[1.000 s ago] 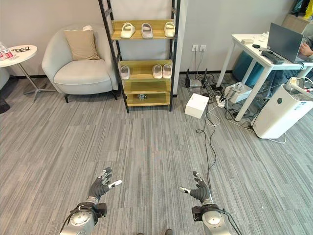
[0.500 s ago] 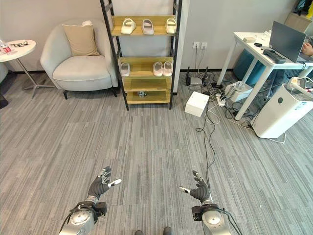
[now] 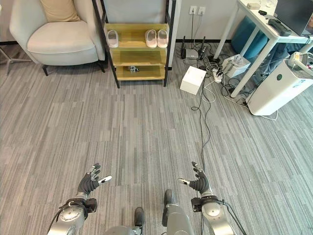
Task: Arrange the slippers neatly on the shoe rack.
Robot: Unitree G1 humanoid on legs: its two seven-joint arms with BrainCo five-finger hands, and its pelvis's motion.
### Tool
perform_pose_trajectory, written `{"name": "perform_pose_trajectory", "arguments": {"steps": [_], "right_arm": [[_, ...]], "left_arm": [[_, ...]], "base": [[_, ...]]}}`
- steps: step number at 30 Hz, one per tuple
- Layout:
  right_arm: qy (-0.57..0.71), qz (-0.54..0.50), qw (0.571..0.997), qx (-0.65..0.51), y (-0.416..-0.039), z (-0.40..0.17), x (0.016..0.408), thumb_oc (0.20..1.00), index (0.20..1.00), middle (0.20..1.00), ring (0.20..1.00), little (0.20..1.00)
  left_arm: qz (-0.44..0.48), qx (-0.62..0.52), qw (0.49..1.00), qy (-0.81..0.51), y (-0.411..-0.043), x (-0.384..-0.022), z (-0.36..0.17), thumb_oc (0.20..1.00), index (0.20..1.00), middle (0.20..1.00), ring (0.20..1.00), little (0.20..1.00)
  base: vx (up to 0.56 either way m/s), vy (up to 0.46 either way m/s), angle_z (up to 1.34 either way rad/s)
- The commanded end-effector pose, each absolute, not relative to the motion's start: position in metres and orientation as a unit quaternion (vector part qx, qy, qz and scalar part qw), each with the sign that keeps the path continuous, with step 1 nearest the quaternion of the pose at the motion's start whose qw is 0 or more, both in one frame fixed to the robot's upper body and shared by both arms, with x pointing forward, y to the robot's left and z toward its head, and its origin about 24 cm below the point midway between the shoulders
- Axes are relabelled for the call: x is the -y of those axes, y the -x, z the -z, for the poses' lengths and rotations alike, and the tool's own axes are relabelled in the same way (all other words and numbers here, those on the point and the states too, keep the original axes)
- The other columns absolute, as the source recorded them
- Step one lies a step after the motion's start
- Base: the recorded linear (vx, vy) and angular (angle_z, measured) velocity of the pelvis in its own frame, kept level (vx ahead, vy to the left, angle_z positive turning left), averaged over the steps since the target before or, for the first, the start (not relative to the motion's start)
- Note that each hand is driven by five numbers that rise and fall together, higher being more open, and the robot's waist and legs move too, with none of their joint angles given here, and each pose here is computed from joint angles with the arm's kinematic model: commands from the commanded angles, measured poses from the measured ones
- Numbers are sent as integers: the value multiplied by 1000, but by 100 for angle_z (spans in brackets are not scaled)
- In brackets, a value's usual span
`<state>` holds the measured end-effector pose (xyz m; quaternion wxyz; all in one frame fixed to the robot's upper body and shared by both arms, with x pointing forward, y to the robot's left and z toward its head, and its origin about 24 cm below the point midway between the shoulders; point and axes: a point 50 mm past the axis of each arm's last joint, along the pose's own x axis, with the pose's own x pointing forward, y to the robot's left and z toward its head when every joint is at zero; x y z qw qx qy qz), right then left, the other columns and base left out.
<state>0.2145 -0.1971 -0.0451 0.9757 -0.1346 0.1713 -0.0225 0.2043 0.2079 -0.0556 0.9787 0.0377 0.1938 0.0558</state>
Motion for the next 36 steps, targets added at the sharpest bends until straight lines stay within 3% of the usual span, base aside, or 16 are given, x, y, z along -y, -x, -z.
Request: {"name": "perform_pose_trajectory", "arguments": {"steps": [1, 6, 21, 28, 36], "right_arm": [[142, 26, 983, -111, -229, 23, 200, 1000, 1000, 1000, 1000, 1000], [151, 12, 980, -131, -216, 29, 211, 1000, 1000, 1000, 1000, 1000], [136, 11, 977, -166, -204, 40, 222, 1000, 1000, 1000, 1000, 1000], [138, 28, 973, -182, -203, 46, 225, 1000, 1000, 1000, 1000, 1000], [110, -12, 974, -196, -199, 56, 199, 1000, 1000, 1000, 1000, 1000]], "left_arm": [[-44, -96, 993, -53, -230, -203, 22, 1000, 1000, 1000, 1000, 1000], [-10, -75, 996, -40, -233, -188, 15, 1000, 1000, 1000, 1000, 1000], [5, -83, 996, -19, -218, -187, 15, 1000, 1000, 1000, 1000, 1000], [-4, -80, 996, -38, -220, -188, 15, 1000, 1000, 1000, 1000, 1000], [14, -97, 993, -64, -219, -193, 19, 1000, 1000, 1000, 1000, 1000]], "base": [[464, -223, -15], [568, -303, 18], [320, -152, 7], [388, 109, 10], [627, 330, -14]]}}
